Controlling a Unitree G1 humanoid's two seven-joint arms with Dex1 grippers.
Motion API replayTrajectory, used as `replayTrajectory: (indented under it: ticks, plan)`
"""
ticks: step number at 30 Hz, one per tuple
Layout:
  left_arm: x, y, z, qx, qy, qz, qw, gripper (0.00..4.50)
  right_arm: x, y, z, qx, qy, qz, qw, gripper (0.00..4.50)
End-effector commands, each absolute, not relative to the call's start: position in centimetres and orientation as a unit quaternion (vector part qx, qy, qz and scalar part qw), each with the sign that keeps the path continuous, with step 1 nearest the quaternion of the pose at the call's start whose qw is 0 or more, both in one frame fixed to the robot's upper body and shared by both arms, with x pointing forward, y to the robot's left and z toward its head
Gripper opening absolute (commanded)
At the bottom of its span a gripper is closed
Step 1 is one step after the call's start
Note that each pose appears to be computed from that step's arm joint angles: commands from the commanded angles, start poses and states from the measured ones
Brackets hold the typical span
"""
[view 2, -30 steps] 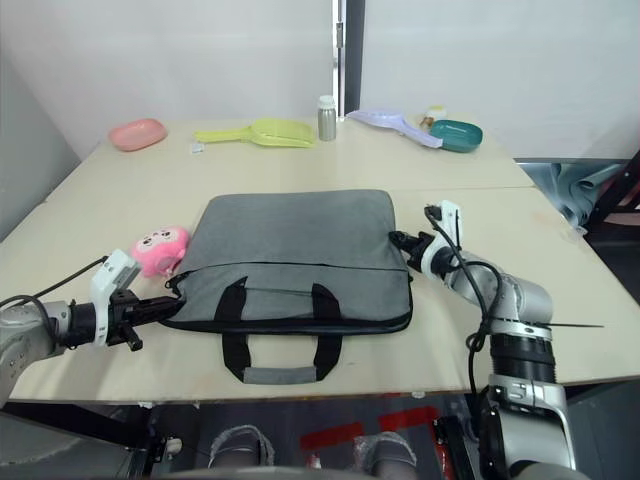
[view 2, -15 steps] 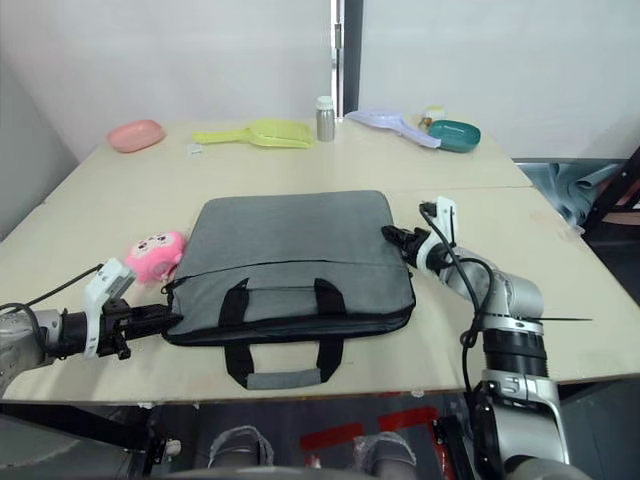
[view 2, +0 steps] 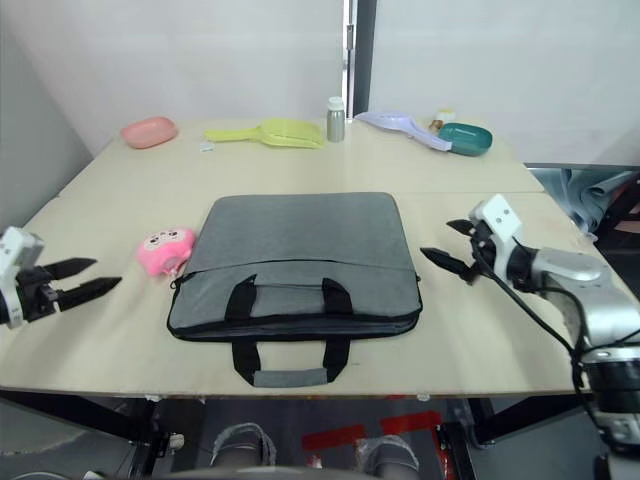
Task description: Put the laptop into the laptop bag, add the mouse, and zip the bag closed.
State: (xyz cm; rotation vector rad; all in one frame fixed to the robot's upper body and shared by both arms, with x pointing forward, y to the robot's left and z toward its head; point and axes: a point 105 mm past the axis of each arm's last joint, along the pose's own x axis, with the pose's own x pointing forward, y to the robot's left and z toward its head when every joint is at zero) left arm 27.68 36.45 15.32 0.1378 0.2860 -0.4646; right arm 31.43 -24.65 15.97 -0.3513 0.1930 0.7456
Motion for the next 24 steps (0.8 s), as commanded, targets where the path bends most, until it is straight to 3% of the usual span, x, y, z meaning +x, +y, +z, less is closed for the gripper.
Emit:
replayTrajectory:
  ticks: [1, 6, 10, 22, 24]
  plan:
    - [28.4, 38.5, 17.5, 0.116, 0.124, -0.218, 0.961, 4.45, 31.1, -25.9, 19.0, -0.251, 0.02, 0.373, 0.893, 4.49]
    - [29.4, 39.9, 18.0, 0.119, 0.118, -0.214, 0.962, 4.45, 30.9, -26.3, 20.7, -0.239, 0.029, 0.413, 0.878, 4.49]
    - [30.0, 40.1, 17.7, 0.118, 0.124, -0.217, 0.961, 4.45, 31.8, -23.9, 22.6, -0.194, 0.008, 0.44, 0.877, 4.49]
    - [32.0, 37.5, 17.5, 0.112, 0.114, -0.263, 0.951, 4.45, 31.4, -5.5, 22.5, -0.1, -0.067, 0.64, 0.759, 4.49]
    - [32.3, 36.8, 17.9, 0.114, 0.11, -0.272, 0.949, 4.5, 31.3, -2.6, 21.9, -0.092, -0.069, 0.664, 0.739, 3.97]
